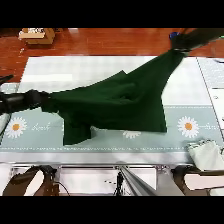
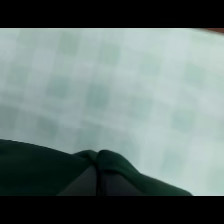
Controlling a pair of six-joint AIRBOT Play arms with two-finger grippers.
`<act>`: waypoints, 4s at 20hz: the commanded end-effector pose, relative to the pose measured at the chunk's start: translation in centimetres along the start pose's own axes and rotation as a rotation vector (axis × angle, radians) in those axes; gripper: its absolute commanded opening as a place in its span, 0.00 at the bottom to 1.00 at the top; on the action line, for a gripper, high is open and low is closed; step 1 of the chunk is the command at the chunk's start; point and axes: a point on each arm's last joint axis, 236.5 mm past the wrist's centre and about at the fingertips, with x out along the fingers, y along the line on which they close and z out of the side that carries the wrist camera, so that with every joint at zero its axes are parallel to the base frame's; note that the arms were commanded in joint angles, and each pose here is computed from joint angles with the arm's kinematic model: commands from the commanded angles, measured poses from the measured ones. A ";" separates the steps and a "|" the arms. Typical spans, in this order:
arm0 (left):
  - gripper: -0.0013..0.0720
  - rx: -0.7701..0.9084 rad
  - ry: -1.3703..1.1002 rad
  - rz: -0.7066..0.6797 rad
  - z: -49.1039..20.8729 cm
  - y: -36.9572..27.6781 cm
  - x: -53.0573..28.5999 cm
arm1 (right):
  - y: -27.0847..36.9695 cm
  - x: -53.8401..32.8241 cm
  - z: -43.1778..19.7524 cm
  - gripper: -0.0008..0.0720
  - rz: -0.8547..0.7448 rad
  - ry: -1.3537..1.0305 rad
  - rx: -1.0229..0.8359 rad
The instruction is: Fold the shirts.
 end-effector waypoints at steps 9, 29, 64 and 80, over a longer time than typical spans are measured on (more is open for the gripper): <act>0.05 -0.398 -0.106 0.053 2.8 9.4 14.3 | -6.5 10.1 -2.1 0.06 -0.281 0.074 0.011; 0.57 -0.277 -0.126 -0.093 7.8 12.2 6.0 | -13.4 -2.1 -8.4 0.61 -0.393 0.328 0.094; 0.05 -0.267 0.379 -0.298 -3.7 13.2 12.7 | -14.0 -6.4 -25.5 0.61 -0.114 0.653 0.535; 0.05 -0.265 0.416 -0.355 -4.2 11.5 12.4 | 0.8 2.7 -37.2 0.75 0.226 0.484 0.932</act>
